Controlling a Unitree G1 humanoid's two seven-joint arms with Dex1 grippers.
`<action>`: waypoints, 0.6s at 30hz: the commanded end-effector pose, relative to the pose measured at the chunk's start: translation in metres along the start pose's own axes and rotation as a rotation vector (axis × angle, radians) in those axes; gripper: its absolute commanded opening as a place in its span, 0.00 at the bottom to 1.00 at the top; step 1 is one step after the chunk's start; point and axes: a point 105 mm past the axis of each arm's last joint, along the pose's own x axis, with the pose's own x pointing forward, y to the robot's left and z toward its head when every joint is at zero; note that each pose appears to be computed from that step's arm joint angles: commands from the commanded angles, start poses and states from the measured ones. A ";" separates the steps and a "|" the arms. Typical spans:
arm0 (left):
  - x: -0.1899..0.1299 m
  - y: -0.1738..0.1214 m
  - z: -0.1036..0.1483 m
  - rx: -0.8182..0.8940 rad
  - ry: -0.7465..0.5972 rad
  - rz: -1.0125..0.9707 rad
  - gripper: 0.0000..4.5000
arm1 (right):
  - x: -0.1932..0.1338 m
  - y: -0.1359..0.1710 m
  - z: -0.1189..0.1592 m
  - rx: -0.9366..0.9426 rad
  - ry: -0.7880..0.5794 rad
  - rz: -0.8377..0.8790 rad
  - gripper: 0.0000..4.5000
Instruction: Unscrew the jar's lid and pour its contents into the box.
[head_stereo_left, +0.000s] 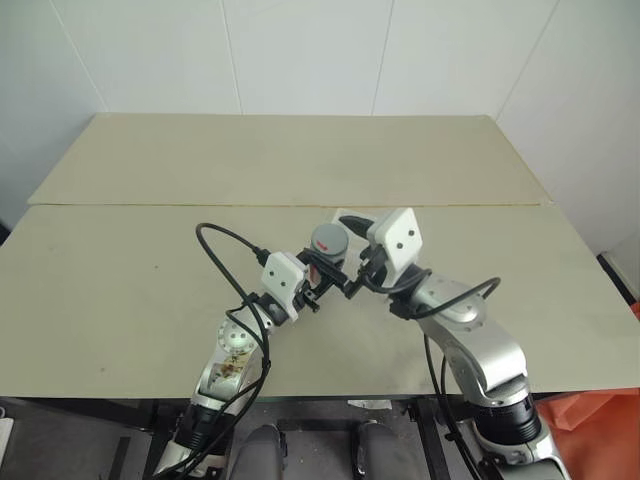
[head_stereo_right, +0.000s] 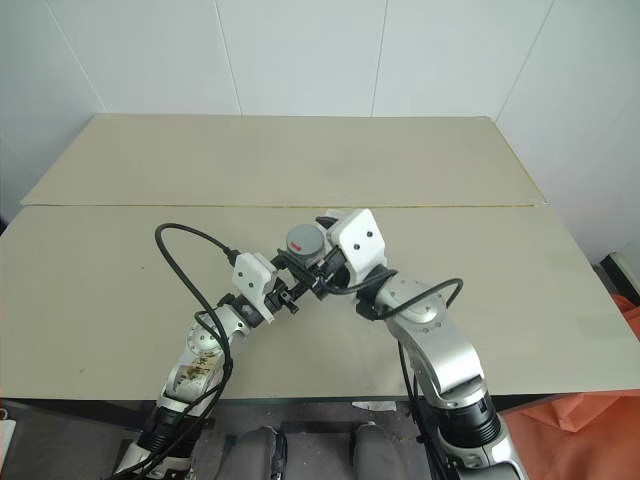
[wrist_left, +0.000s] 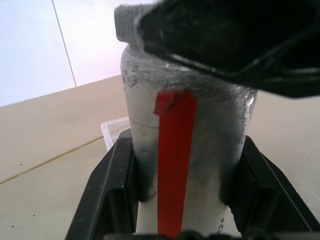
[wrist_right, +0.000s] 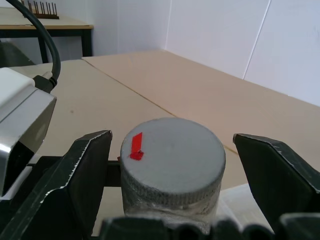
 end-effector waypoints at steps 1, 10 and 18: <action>0.003 -0.003 0.015 0.017 -0.055 -0.010 0.43 | -0.001 0.001 0.012 -0.026 -0.062 0.000 0.81; 0.000 -0.007 0.012 0.017 -0.047 -0.034 0.43 | -0.002 0.002 0.013 -0.025 -0.070 0.006 0.62; -0.013 -0.025 0.022 0.000 -0.056 -0.237 0.43 | -0.015 0.005 0.024 -0.017 -0.111 0.256 0.62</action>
